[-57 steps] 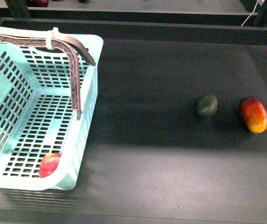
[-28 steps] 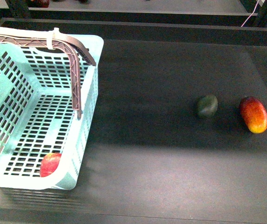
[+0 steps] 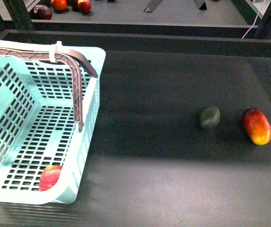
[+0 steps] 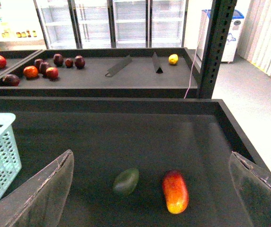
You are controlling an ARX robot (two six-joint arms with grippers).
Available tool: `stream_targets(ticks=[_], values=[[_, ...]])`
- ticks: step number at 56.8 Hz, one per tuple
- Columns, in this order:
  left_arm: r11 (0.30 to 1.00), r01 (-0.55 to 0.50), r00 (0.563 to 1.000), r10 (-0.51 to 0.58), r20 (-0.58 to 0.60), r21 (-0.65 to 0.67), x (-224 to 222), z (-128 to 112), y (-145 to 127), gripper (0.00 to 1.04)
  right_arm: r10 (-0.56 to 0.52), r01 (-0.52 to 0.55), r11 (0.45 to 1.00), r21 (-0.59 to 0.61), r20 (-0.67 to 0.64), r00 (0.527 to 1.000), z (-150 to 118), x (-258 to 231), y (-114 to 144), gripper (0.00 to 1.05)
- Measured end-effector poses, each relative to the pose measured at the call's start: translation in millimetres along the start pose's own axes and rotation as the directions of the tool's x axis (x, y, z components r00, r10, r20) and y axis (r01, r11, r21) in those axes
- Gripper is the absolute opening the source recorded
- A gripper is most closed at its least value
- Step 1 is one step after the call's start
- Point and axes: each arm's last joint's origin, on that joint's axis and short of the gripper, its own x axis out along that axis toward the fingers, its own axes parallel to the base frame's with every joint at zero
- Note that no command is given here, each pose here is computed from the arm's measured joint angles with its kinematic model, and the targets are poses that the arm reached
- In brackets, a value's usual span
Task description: Pick apple with right arm and hold basket with left
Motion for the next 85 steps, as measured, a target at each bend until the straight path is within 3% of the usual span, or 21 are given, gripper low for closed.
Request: stream_targets(ticks=[81,85], values=[[1.0,0.0,1.0,0.0,0.009,0.001,-37.7,0.5,0.0,0.03,0.0,0.0,1.0,0.0,0.0,1.0,0.0,0.0,0.0,0.96],[1.0,0.0,1.0,0.0,0.009,0.0,-37.7,0.5,0.0,0.12,0.0,0.0,1.0,0.0,0.0,1.0,0.0,0.0,0.0,0.96]])
